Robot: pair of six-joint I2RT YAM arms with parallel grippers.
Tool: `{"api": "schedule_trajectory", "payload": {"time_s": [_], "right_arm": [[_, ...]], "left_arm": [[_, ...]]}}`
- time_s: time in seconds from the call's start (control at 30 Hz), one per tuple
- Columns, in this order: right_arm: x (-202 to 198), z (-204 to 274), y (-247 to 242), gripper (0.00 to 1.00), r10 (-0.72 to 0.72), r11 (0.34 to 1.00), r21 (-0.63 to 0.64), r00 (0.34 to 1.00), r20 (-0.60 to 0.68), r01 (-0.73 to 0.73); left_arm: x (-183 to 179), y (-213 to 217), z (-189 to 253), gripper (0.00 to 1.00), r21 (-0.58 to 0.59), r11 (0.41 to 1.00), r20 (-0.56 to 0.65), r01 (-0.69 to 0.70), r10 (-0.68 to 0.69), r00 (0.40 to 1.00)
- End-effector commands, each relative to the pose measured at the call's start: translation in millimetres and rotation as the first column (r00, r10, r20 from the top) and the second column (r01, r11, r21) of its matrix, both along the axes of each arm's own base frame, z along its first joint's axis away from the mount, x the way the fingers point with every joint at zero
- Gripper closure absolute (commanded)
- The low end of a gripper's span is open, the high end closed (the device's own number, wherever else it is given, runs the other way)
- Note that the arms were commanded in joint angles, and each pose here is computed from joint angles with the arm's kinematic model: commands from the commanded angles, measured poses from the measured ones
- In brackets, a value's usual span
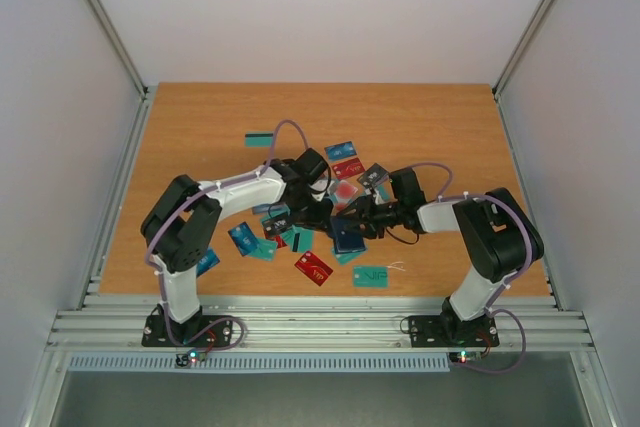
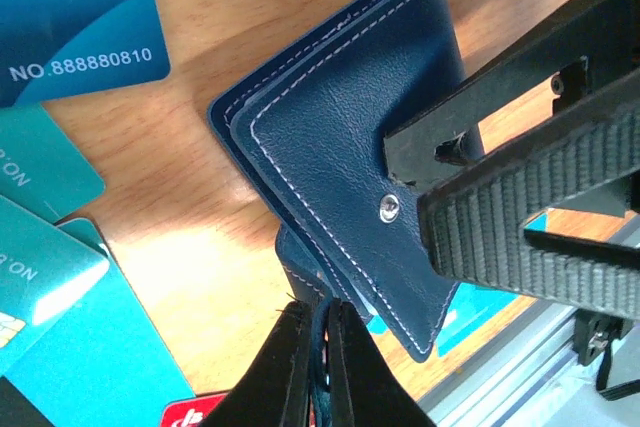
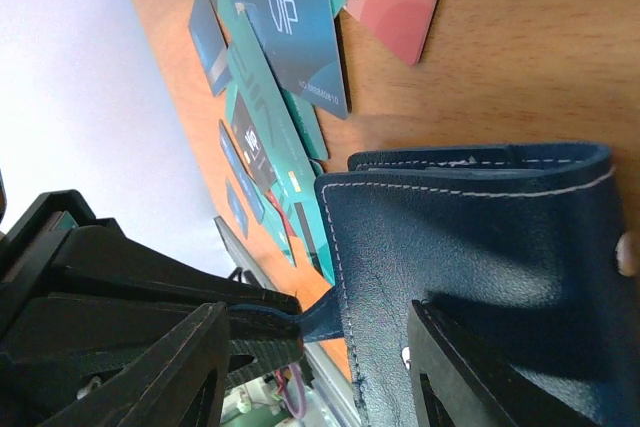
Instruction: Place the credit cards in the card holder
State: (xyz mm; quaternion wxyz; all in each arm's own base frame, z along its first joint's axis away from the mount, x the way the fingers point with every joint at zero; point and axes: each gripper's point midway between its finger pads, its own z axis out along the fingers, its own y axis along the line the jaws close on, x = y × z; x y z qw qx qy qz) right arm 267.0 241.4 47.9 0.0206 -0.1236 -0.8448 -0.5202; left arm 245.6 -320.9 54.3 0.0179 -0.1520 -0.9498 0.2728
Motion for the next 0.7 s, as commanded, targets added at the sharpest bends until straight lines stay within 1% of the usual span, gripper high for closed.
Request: {"api": "schedule_trajectory", "payload": {"time_s": [0.0, 0.1, 0.23, 0.4, 0.53, 0.67], "right_arm": [[-17, -45, -22, 0.48, -0.050, 0.982, -0.186, 0.993, -0.104, 0.030], [-15, -45, -22, 0.48, -0.055, 0.980, -0.194, 0.994, -0.099, 0.035], [-10, -41, -22, 0.48, -0.060, 0.980, -0.193, 0.995, -0.081, 0.044], [-7, -30, -19, 0.48, -0.049, 0.986, -0.163, 0.998, -0.044, 0.041], [-8, -18, -16, 0.47, -0.034, 0.991, -0.128, 0.999, -0.015, 0.032], [-10, -5, -13, 0.48, -0.017, 0.995, -0.101, 1.000, 0.008, 0.018]], "left_arm": [[1, -3, 10, 0.98, 0.012, 0.998, -0.067, -0.057, 0.058, 0.996], [2, -7, 6, 0.97, 0.028, 0.997, -0.098, -0.071, 0.074, 0.992], [-1, -18, 2, 0.97, 0.019, 0.998, -0.125, -0.063, 0.065, 0.990], [-5, -30, -4, 0.96, 0.028, 0.998, -0.130, -0.048, 0.052, 0.990], [-5, -31, -12, 0.96, 0.069, 0.996, -0.143, -0.065, 0.074, 0.987], [-2, -30, -17, 0.94, 0.101, 0.990, -0.155, -0.099, 0.114, 0.981]]}}
